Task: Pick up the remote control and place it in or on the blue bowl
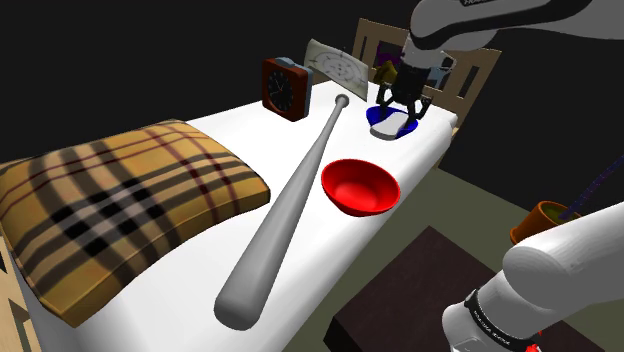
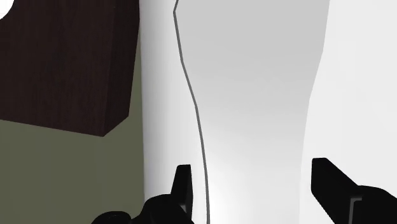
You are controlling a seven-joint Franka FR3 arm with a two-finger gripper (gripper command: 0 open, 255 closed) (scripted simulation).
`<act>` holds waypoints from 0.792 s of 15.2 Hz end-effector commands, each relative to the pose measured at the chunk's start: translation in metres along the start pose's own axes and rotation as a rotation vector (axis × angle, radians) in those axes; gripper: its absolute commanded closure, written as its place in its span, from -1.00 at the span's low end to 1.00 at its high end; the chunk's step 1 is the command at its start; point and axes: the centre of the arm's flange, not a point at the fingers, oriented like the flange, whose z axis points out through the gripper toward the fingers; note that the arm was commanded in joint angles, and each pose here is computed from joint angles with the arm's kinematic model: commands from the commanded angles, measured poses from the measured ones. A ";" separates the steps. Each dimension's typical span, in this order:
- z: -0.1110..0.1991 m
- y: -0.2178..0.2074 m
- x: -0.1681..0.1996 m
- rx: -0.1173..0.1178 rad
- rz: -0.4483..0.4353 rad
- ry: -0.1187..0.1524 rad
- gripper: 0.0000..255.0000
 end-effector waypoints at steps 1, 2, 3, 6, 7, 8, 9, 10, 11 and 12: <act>-0.012 0.001 0.000 0.000 0.000 0.000 1.00; -0.014 0.000 0.000 0.000 0.000 0.000 1.00; -0.015 -0.003 0.012 0.000 0.000 0.000 1.00; -0.016 -0.014 0.051 0.000 0.000 0.000 1.00; -0.017 -0.017 0.063 0.000 0.000 0.000 1.00; -0.017 -0.021 0.076 0.000 0.000 0.000 1.00; -0.018 -0.024 0.089 0.000 0.000 0.000 1.00; -0.018 -0.028 0.101 0.000 0.000 0.000 1.00; -0.019 -0.032 0.114 0.000 0.000 0.000 1.00; -0.019 -0.035 0.127 0.000 0.000 0.000 1.00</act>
